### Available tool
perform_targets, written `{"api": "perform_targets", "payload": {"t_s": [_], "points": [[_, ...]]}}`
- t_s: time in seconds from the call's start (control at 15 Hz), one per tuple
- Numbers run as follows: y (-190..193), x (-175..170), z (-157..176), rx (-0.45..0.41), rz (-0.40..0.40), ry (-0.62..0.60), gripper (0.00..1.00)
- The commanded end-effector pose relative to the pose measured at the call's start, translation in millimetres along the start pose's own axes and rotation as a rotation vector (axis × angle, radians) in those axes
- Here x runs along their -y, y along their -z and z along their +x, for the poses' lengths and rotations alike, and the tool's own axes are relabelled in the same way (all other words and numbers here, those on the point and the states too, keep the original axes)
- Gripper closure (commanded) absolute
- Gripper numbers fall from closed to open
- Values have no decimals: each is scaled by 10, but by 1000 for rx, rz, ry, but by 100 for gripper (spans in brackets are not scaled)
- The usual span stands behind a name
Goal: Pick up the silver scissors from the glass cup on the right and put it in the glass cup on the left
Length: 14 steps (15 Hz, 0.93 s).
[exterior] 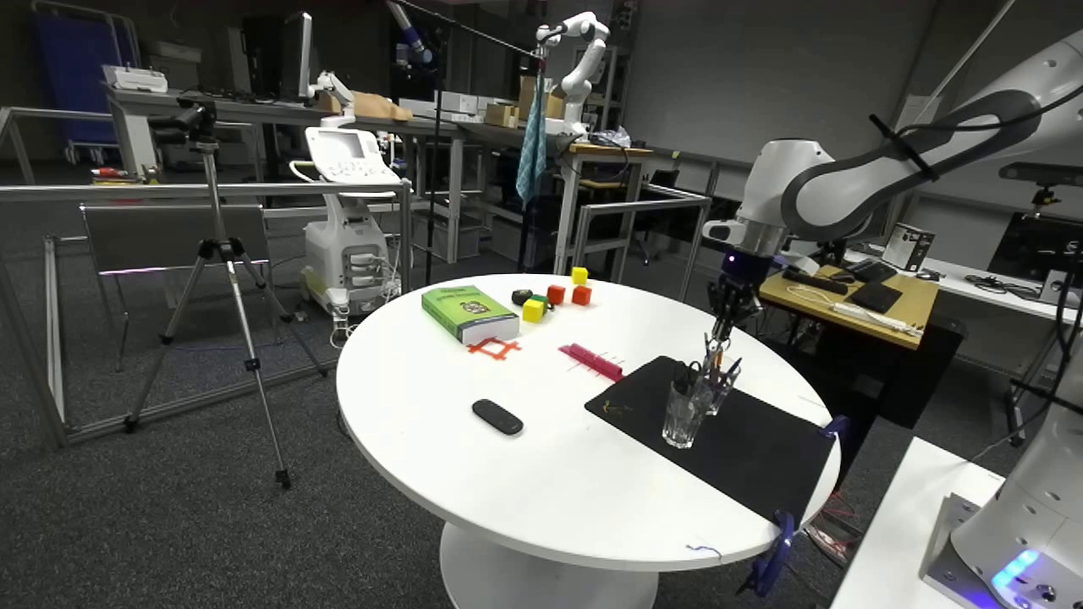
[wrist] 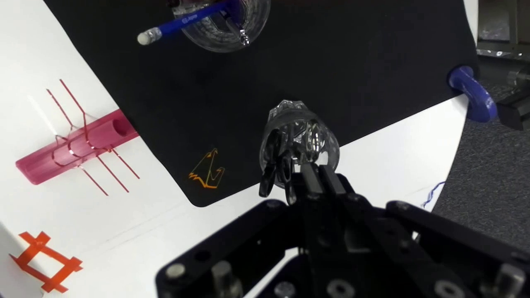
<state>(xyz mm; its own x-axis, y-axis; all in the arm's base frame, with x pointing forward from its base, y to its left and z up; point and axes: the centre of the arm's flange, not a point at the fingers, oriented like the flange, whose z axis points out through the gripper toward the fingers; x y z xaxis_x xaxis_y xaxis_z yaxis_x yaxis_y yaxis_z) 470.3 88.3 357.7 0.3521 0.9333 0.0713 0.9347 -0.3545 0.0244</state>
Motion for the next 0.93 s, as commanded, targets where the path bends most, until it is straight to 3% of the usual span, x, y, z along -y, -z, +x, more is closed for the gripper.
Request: {"api": "perform_targets", "payload": {"t_s": [0.0,0.87], "points": [[-53,-117,53,-44,-28,26,99],[-259,-158,123,-52,42,15,99]]}}
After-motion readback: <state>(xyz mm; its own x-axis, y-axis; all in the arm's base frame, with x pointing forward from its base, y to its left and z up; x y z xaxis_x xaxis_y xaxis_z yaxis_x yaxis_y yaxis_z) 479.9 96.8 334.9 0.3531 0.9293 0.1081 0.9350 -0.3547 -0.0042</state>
